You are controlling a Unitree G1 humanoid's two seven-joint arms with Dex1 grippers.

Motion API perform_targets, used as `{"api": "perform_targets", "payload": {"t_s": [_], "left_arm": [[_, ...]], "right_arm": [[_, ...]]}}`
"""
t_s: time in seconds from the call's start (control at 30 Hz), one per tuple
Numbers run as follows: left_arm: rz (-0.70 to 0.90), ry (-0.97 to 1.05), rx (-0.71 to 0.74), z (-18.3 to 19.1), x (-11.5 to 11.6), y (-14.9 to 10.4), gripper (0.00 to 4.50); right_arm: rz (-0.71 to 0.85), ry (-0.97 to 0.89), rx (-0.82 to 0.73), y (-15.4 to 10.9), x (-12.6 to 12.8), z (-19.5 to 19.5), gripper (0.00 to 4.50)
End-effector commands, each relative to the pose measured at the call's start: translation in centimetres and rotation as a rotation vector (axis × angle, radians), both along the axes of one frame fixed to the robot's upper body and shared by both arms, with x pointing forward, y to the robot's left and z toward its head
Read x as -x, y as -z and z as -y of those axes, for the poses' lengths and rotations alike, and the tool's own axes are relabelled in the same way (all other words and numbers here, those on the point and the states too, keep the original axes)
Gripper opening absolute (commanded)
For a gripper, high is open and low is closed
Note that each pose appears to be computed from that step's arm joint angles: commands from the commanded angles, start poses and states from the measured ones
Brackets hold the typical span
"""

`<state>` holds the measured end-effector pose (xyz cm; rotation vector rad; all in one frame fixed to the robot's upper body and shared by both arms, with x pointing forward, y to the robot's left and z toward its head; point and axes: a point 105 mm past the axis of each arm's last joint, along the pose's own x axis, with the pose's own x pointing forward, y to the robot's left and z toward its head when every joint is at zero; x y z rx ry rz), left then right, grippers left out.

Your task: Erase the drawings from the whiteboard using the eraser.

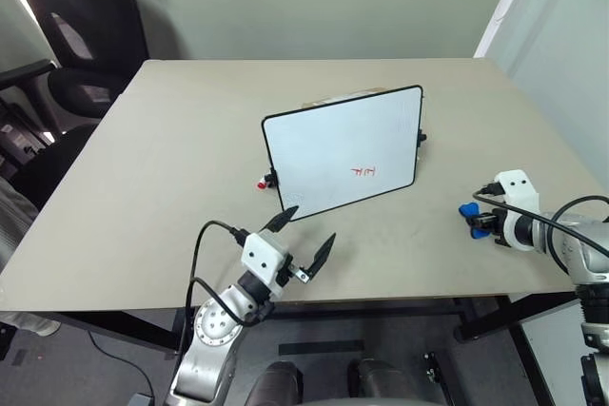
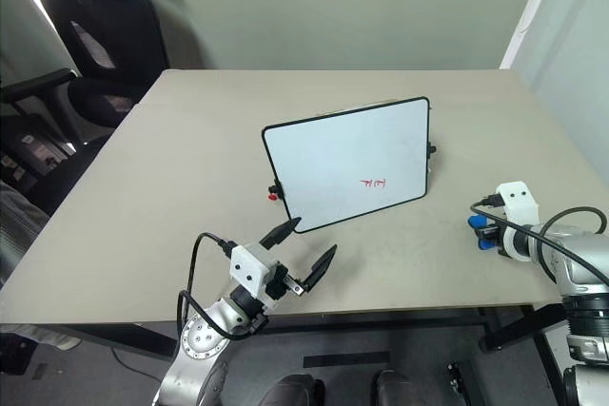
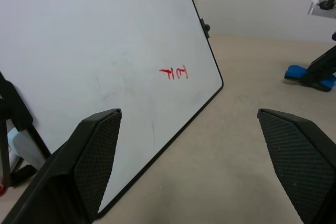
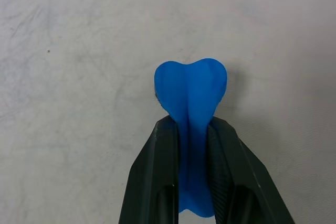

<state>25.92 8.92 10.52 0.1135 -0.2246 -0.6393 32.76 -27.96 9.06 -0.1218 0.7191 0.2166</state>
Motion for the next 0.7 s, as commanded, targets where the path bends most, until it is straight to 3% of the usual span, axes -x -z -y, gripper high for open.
{"api": "perform_targets", "payload": {"t_s": [0.03, 0.17, 0.33, 0.7], "left_arm": [[0.03, 0.002, 0.007, 0.3, -0.1, -0.7, 4.5], [0.028, -0.002, 0.009, 0.2, -0.3, -0.6, 4.5], [0.027, 0.001, 0.007, 0.0, -0.4, -0.6, 4.5], [0.032, 0.001, 0.002, -0.1, 0.1, -0.7, 4.5]], "right_arm": [[0.084, -0.032, 0.007, -2.5, -0.2, -0.2, 0.66], [0.12, -0.051, 0.004, -3.5, -0.1, -1.1, 0.66], [0.241, -0.221, -0.067, -6.5, -1.1, -7.2, 0.66], [0.274, -0.351, -0.09, -7.2, -4.7, -14.0, 0.66]]}}
